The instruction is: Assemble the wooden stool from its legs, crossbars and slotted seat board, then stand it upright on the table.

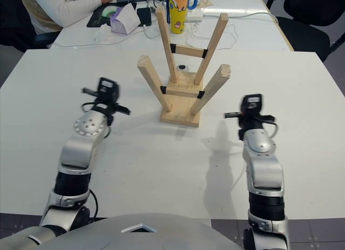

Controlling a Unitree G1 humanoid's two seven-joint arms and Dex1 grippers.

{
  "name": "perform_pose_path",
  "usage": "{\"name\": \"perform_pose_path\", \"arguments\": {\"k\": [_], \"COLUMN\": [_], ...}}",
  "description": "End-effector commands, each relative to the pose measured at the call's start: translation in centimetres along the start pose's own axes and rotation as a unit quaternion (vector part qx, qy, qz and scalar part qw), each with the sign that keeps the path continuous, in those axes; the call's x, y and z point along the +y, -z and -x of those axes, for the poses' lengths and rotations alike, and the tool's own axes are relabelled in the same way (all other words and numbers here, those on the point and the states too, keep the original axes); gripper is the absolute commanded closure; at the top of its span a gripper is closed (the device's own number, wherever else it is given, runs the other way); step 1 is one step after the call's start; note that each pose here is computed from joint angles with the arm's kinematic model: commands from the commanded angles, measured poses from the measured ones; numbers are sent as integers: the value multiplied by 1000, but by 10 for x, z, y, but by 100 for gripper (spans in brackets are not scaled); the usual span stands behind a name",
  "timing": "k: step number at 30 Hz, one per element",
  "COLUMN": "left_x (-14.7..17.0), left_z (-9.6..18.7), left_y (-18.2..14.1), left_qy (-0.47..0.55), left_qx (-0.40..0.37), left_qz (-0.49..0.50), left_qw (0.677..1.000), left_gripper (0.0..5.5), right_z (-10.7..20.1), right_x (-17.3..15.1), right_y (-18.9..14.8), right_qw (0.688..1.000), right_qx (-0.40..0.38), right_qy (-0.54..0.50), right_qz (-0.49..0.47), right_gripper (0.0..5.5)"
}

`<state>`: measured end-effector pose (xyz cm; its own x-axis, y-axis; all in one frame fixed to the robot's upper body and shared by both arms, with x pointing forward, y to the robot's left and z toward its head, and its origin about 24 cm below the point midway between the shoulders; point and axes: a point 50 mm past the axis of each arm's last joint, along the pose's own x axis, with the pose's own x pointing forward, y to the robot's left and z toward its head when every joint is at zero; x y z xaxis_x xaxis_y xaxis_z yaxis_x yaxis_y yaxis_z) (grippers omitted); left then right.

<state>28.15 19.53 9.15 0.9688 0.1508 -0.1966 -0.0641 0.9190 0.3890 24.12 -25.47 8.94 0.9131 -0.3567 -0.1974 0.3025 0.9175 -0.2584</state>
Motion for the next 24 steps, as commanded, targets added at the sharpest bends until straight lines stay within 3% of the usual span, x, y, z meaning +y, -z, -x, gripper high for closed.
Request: {"name": "perform_pose_path", "arguments": {"k": [1,3,4,6,7,10,16,24], "left_x": [37,20,-6,-72,-95,-128,-113,-71], "left_z": [1,1,3,24,36,59,51,19], "left_y": [1,-15,-31,-68,-79,-85,-55,-15], "left_qy": [-83,-28,48,226,291,388,363,231], "left_qx": [-21,-59,-96,-171,-195,-205,-128,-8], "left_qz": [-8,-23,-33,-52,-68,-99,-125,-122], "left_qw": [996,998,994,958,934,893,914,965], "left_gripper": [547,547,547,547,547,547,547,547], "right_z": [-2,0,10,54,72,71,51,22], "right_x": [-14,6,37,99,114,121,110,92], "right_y": [-10,-24,-39,-69,-73,-65,-42,-19], "right_qw": [997,996,987,921,892,888,925,953], "right_qx": [-23,-51,-87,-169,-190,-173,-92,-9], "right_qy": [56,-6,-112,-347,-408,-425,-365,-298], "right_qz": [-51,-70,-75,-58,-38,-2,40,46], "right_gripper": [550,550,550,550,550,550,550,550]}}
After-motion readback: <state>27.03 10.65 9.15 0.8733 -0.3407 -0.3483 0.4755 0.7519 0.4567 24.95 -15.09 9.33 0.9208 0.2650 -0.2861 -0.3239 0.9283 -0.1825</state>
